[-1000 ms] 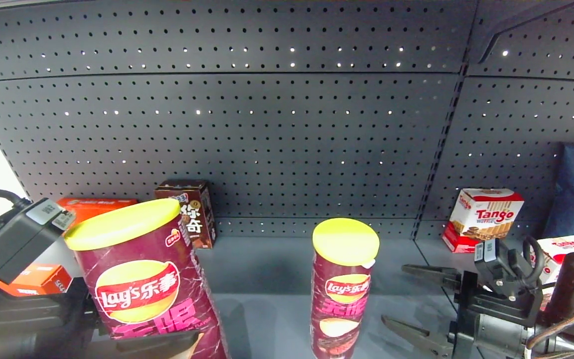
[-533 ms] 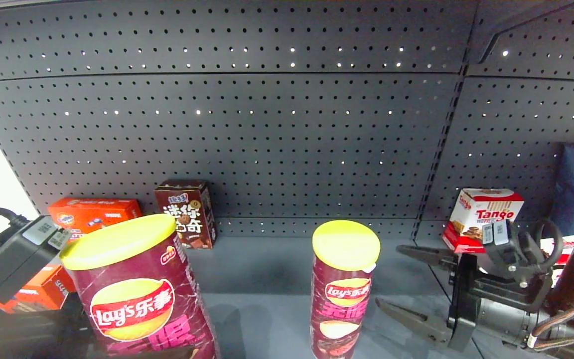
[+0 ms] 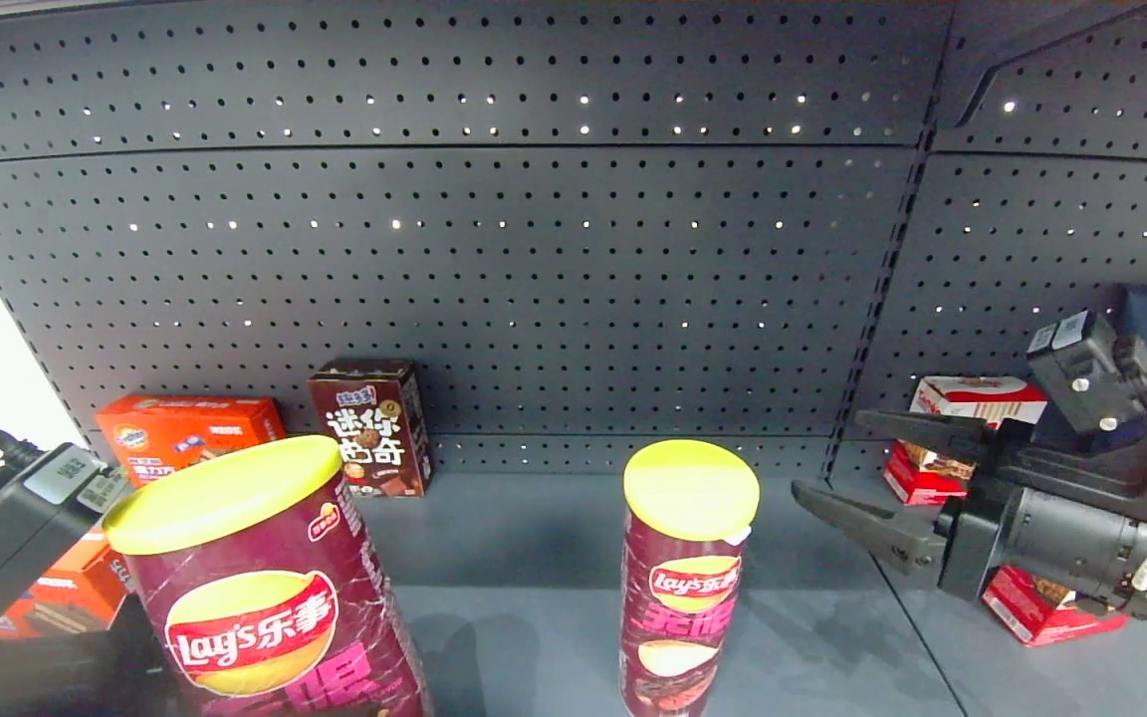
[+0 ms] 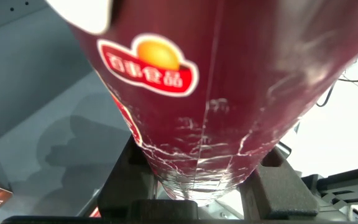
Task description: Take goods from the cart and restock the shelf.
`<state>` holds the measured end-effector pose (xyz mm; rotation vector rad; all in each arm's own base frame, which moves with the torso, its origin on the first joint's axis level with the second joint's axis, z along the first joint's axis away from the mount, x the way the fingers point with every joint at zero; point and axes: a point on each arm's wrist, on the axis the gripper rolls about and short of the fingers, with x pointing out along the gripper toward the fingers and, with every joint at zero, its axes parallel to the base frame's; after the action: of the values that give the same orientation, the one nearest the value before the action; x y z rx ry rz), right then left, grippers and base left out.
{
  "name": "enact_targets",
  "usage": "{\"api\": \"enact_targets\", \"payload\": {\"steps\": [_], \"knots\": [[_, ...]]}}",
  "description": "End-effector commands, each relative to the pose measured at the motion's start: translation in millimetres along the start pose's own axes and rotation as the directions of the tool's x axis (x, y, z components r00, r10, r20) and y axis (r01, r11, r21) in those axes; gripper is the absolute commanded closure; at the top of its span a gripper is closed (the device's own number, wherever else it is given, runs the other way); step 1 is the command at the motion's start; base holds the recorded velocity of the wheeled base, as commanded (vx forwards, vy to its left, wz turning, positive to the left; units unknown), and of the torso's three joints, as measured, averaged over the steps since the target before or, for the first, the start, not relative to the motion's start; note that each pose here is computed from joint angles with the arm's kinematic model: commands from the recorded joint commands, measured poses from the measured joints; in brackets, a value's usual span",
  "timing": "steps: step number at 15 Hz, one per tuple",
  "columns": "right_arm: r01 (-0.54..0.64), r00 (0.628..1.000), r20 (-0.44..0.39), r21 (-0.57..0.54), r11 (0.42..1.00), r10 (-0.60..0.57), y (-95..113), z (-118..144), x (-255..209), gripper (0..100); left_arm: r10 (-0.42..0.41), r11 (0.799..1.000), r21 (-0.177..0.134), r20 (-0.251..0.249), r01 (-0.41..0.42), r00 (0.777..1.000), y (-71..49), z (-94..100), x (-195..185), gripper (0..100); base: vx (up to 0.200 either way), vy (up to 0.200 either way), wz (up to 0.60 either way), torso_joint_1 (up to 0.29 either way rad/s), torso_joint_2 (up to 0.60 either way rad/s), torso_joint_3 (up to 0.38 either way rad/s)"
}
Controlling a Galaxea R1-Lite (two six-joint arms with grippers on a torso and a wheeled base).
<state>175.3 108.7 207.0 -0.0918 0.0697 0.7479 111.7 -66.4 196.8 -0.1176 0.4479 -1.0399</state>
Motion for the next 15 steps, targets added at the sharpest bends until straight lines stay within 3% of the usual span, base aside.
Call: {"api": "enact_targets", "payload": {"steps": [1, 3, 4, 9, 15], "knots": [[0.049, 0.997, 0.060, -0.012, 0.999, -0.048, 4.7, 21.3, -17.1, 0, 0.000, 1.000, 0.002, 0.003, 0.000, 1.000, -0.8, -0.3, -1.2, 100, 0.000, 0.000, 0.00, 0.000, 0.00, 0.000], [0.071, 0.997, -0.016, -0.009, 0.997, -0.071, 20.1, 15.3, -22.3, 0, -0.001, 1.000, -0.002, -0.002, 0.001, 1.000, -1.0, -3.2, -1.6, 100, 0.000, 0.000, 0.00, 0.000, 0.00, 0.000], [0.071, 0.997, -0.016, -0.009, 0.997, -0.071, 20.1, 15.3, -22.3, 0, -0.001, 1.000, -0.002, -0.002, 0.001, 1.000, -1.0, -3.2, -1.6, 100, 0.000, 0.000, 0.00, 0.000, 0.00, 0.000], [0.108, 0.941, -0.318, -0.056, 0.993, -0.121, 36.4, -20.5, -16.0, 0, -0.002, 1.000, 0.000, -0.001, 0.002, 1.000, -1.1, -3.0, -1.5, 100, 0.000, 0.000, 0.00, 0.000, 0.00, 0.000], [0.120, 0.904, -0.410, -0.036, 0.992, -0.124, 36.7, -40.1, 8.5, 0, 0.001, 1.000, -0.002, -0.001, -0.001, 1.000, -0.9, -3.2, -1.6, 100, 0.000, 0.000, 0.00, 0.000, 0.00, 0.000]]}}
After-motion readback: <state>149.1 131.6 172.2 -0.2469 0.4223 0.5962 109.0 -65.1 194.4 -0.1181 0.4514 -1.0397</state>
